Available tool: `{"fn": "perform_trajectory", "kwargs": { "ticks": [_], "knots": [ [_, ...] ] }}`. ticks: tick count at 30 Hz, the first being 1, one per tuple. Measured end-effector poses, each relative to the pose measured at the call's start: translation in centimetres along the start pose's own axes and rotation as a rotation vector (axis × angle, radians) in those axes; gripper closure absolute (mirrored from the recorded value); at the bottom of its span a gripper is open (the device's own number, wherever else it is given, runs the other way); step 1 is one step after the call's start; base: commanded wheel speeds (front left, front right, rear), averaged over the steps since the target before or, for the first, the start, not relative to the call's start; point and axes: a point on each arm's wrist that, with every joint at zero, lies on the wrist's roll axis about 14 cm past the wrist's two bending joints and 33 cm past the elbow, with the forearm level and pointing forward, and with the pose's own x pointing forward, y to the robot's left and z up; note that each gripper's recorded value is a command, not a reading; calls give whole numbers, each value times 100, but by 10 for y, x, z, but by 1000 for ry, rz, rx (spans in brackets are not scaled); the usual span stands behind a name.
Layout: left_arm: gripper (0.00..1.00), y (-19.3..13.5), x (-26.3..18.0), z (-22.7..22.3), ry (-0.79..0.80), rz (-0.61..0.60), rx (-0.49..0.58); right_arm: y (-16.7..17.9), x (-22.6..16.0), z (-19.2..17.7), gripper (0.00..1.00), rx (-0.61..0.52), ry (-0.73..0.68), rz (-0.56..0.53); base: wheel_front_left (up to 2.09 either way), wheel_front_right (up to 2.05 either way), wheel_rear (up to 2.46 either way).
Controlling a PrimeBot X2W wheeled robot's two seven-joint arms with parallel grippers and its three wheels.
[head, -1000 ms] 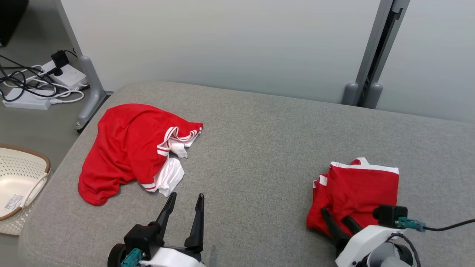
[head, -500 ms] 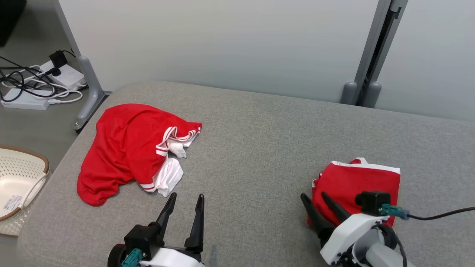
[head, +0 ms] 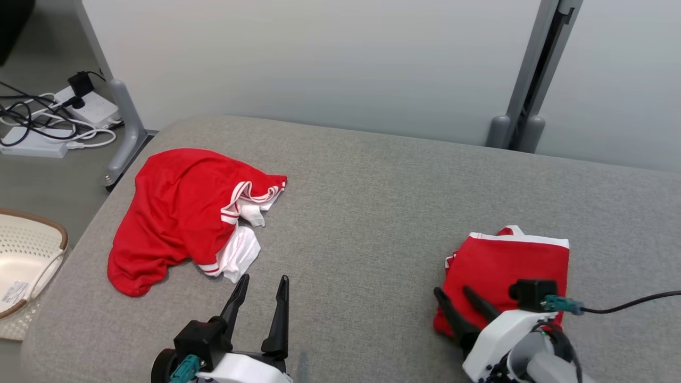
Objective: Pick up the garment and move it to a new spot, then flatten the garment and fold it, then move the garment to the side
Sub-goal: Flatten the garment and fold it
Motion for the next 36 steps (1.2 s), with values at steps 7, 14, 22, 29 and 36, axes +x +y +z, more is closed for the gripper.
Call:
{"fn": "perform_trajectory", "kwargs": {
  "ticks": [7,14,22,29,36],
  "knots": [
    [0,-9,6,8,-26,-31,-6,-26,-16,53,0,-21,-156,-47,0,0,0],
    [0,-28,16,16,-48,-91,-11,-70,-70,133,0,-291,-394,-177,0,0,0],
    [0,-42,23,17,-52,-134,-7,-85,-122,150,0,-413,-533,-328,0,0,0],
    [0,-47,22,14,-42,-150,-7,-92,-149,138,0,-391,-575,-424,0,0,0],
    [0,-48,19,4,-15,-158,10,-96,-158,128,0,-390,-566,-462,0,0,0]
  ]
}}
